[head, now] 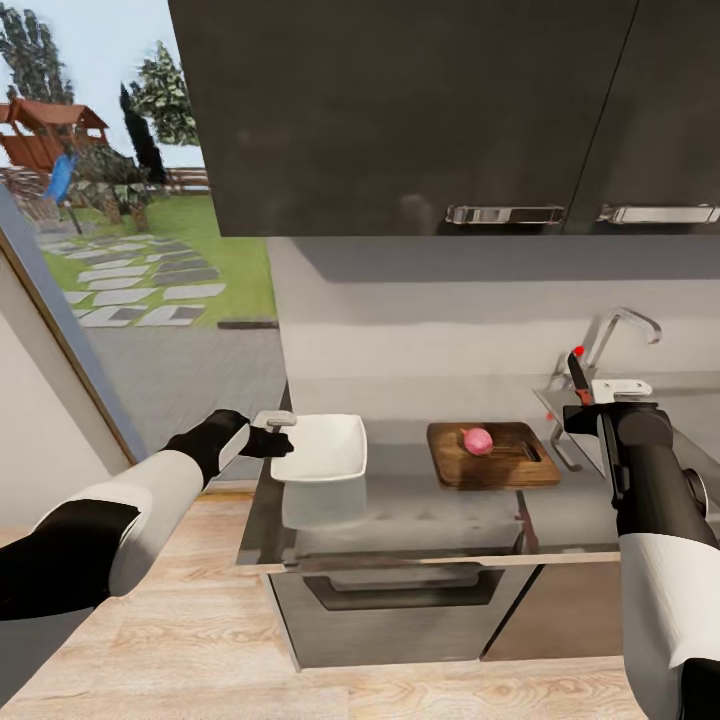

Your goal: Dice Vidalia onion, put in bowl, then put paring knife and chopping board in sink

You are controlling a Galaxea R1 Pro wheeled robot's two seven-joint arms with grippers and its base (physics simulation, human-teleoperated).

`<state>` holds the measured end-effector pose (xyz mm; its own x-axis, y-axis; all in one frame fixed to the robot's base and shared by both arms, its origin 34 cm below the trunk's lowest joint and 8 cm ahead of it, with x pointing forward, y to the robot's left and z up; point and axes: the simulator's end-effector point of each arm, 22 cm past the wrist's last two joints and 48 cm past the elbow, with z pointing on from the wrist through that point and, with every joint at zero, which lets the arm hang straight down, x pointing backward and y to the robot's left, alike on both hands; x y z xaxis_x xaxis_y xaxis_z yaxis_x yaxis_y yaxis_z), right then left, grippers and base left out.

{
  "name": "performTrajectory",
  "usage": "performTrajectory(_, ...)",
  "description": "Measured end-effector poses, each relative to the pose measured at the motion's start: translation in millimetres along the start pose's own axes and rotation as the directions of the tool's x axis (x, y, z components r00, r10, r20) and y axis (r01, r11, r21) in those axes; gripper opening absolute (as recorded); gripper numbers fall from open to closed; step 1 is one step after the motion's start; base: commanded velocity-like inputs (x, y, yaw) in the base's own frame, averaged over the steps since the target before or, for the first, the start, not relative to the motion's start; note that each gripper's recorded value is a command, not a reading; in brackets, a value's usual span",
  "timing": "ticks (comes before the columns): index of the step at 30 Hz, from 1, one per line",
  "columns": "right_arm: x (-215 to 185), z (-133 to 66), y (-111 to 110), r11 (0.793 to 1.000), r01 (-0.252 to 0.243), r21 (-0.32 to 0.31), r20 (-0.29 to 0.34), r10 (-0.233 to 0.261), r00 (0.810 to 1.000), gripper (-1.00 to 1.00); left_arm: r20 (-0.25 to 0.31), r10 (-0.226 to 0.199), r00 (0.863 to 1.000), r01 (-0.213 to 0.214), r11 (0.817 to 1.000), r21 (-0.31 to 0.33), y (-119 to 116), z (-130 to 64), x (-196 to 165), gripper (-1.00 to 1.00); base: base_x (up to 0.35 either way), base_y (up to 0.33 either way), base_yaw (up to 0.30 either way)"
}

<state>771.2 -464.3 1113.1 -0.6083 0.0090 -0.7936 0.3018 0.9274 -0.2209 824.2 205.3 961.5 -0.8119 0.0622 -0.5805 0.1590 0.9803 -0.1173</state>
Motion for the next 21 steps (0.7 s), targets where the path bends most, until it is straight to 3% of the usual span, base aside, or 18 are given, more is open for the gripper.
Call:
performTrajectory(7, -0.1, 0.0, 0.3, 1.0, 0.001, 0.0, 0.0, -0.001, 1.0, -1.0, 0.0, -0.001, 1.0, 0.001, 1.0, -0.001, 1.1, -0.2, -0.1, -1.0, 0.0, 0.0, 0.0)
performTrajectory(8, -0.1, 0.0, 0.2, 1.0, 0.001, 0.0, 0.0, -0.001, 1.0, -1.0, 0.001, -0.001, 1.0, 0.001, 1.0, -0.001, 1.1, -0.3, -0.3, 1.0, 0.0, 0.0, 0.0)
performTrajectory(21, -0.1, -0.1, 0.2, 1.0, 0.001, 0.0, 0.0, -0.001, 1.0, -1.0, 0.003, -0.001, 1.0, 0.001, 1.0, 0.003, -1.6, -0.4, -1.5, 1.0, 0.0, 0.0, 0.0)
